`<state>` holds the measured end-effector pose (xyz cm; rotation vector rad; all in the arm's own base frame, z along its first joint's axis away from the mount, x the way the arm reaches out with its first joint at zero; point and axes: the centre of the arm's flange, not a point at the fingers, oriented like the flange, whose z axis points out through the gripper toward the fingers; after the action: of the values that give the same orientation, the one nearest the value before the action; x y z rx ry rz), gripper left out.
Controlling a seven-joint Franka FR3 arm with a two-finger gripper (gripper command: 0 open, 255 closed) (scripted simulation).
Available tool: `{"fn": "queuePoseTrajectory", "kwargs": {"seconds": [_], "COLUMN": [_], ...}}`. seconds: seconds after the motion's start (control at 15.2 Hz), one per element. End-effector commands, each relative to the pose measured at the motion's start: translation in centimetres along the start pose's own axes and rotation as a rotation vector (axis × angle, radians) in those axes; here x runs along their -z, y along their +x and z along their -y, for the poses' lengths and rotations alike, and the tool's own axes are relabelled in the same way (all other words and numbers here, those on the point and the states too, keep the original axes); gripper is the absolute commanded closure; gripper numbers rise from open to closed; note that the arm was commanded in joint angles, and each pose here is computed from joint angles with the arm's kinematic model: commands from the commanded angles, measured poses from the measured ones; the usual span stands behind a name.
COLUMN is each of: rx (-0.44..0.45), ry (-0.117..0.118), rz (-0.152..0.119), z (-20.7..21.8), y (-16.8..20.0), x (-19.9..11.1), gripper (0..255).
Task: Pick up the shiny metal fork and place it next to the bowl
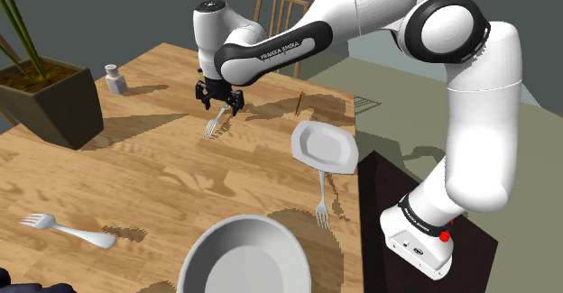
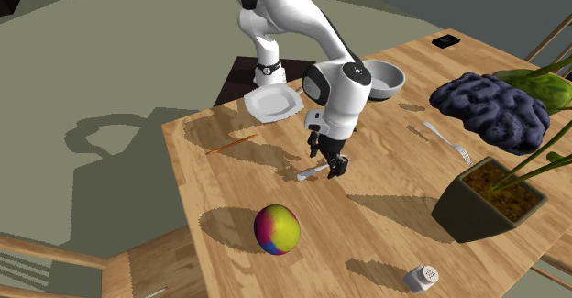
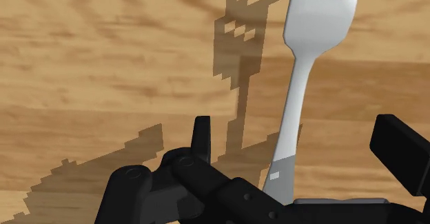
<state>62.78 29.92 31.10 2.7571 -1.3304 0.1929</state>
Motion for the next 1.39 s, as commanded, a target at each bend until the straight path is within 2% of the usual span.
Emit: {"fn": "queuePoseTrajectory", "kwargs": {"seconds": [0.0, 0.33, 0.4, 0.99, 1.32], "rx": [0.0, 0.0, 0.0, 0.0, 0.0], "ry": [0.001, 0.001, 0.001, 0.001, 0.001], "rz": [0.0, 0.0, 0.0, 0.0, 0.0], "z": [0.0, 0.0, 0.0, 0.0, 0.0], "y": [0.0, 0.0, 0.0, 0.0, 0.4], "x": [-0.2, -0.1, -0.1, -0.2, 2.5], "gripper": [0, 0, 255, 255, 255]}}
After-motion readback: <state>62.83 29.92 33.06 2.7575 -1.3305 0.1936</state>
